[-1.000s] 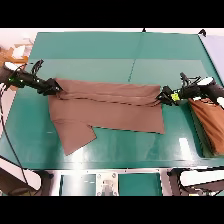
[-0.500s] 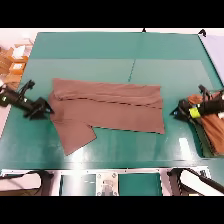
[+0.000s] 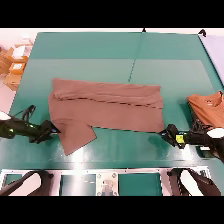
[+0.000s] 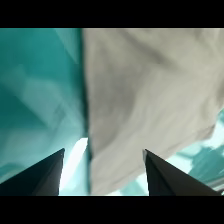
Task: Fold the shirts.
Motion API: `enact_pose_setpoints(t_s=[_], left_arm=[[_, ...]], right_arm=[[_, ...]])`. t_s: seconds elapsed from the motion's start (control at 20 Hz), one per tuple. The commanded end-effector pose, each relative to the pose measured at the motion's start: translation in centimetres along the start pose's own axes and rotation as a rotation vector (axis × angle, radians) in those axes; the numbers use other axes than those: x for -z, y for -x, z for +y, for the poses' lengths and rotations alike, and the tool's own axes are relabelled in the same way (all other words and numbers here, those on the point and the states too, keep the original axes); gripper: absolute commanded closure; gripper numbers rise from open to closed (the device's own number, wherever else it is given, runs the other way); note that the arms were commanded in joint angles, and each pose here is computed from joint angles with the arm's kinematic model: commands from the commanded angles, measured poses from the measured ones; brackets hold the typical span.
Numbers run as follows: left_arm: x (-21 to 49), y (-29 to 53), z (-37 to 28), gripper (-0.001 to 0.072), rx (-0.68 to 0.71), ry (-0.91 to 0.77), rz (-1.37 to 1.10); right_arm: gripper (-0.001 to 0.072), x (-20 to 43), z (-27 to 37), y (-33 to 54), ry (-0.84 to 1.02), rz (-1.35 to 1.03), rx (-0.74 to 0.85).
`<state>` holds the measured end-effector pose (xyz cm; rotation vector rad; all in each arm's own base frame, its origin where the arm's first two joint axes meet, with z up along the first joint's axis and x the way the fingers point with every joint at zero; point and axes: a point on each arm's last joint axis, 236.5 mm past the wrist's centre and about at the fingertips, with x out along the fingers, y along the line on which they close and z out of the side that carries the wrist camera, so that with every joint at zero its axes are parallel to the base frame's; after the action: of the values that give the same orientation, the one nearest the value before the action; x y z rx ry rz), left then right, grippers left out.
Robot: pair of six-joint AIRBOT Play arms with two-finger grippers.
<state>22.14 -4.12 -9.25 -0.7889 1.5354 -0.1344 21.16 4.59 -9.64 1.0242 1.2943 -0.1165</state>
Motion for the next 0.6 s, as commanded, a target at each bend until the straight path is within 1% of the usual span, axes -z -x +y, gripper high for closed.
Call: enact_pose_setpoints(t_s=[0.0,0.05,0.1,0.15,0.2,0.25,0.3,0.35,0.45,0.55], left_arm=[[-0.8,-2.6,-0.6,0.0133,0.050,0.048,-0.072],[-0.8,-3.3,-1.3,0.0135,0.072,0.053,-0.066],[-1.1,-3.6,-2.2,0.0224,0.099,0.034,-0.074],[-1.5,-3.7,-2.9,0.0355,0.121,0.024,-0.090],[-1.9,-3.6,-3.4,0.0600,0.142,0.020,-0.103],[-1.9,-3.3,-3.8,0.0679,0.146,0.004,-0.098],[-1.9,-2.8,-4.2,0.0680,0.150,-0.018,-0.089],[-1.7,-2.1,-4.9,0.0680,0.156,-0.047,-0.076],[-1.6,-0.1,-6.1,0.0681,0.148,-0.111,-0.072],[-0.7,2.1,-6.1,0.0681,0.088,-0.147,-0.083]], right_arm=[[0.0339,-2.0,1.2,-1.2,-0.054,-0.138,-0.090],[0.0339,-2.4,1.5,-1.4,-0.053,-0.155,-0.095],[0.0339,-2.6,1.9,-1.7,-0.054,-0.163,-0.102],[0.0340,-2.5,2.2,-2.1,-0.060,-0.161,-0.107],[0.0351,-2.4,2.4,-2.5,-0.074,-0.153,-0.113],[0.0459,-2.2,2.6,-2.9,-0.084,-0.143,-0.118],[0.0659,-2.0,2.8,-3.0,-0.072,-0.129,-0.117],[0.0697,-2.0,3.2,-2.8,-0.016,-0.124,-0.118],[0.0699,-2.7,3.9,-1.6,0.047,-0.115,-0.112],[0.0699,-4.2,4.3,0.6,0.086,-0.112,-0.088]])
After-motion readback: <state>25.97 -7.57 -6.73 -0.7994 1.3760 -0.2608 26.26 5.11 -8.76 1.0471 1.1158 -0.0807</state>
